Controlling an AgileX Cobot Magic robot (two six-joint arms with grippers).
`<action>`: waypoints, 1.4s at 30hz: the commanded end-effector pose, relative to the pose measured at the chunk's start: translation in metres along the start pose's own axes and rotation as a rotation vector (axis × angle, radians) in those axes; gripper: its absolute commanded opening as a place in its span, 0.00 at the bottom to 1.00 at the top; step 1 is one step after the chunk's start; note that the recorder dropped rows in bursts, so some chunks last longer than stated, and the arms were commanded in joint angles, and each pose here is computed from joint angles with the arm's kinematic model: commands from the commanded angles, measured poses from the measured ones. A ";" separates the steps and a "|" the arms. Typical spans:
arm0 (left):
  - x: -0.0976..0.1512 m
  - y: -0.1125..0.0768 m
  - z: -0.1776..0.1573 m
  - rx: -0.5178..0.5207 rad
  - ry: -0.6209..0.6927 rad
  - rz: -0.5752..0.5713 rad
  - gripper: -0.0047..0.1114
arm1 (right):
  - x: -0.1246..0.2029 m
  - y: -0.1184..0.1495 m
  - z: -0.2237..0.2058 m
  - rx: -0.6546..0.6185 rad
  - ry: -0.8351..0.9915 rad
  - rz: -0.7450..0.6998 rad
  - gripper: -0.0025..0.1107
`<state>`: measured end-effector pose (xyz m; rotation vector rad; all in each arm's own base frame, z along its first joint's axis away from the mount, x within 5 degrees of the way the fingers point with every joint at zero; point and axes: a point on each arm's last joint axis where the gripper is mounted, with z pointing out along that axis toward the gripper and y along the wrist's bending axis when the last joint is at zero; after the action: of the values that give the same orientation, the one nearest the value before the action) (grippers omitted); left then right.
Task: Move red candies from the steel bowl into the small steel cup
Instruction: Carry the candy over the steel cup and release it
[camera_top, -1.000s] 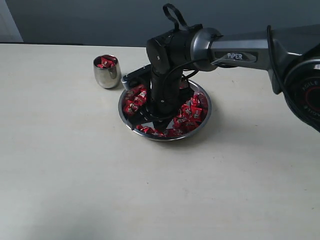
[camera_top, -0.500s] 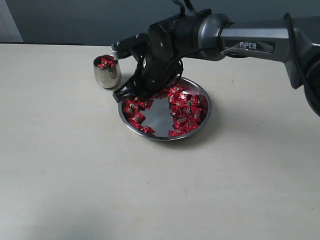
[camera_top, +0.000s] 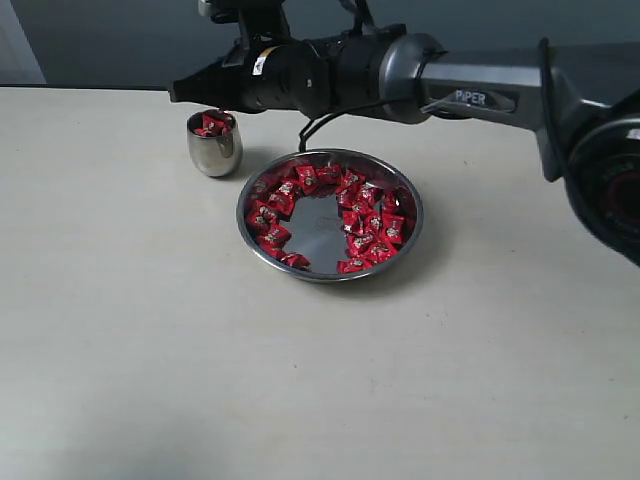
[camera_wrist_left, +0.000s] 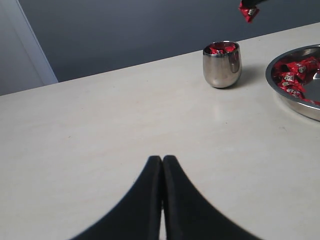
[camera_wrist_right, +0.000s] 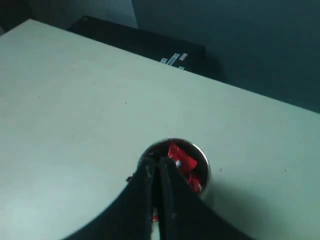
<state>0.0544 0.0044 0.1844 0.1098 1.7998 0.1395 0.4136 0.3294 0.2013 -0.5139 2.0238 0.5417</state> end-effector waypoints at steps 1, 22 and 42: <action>-0.001 0.000 0.000 -0.001 -0.012 -0.003 0.04 | -0.003 -0.004 0.020 -0.002 -0.044 0.037 0.02; -0.001 0.000 0.000 -0.001 -0.012 -0.003 0.04 | 0.018 -0.005 0.068 -0.027 -0.010 0.136 0.03; -0.001 0.000 0.000 -0.001 -0.012 -0.003 0.04 | 0.019 -0.011 0.068 -0.020 0.016 0.139 0.10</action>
<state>0.0544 0.0044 0.1844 0.1098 1.7998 0.1395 0.4556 0.3583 0.1476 -0.3752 2.0904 0.6596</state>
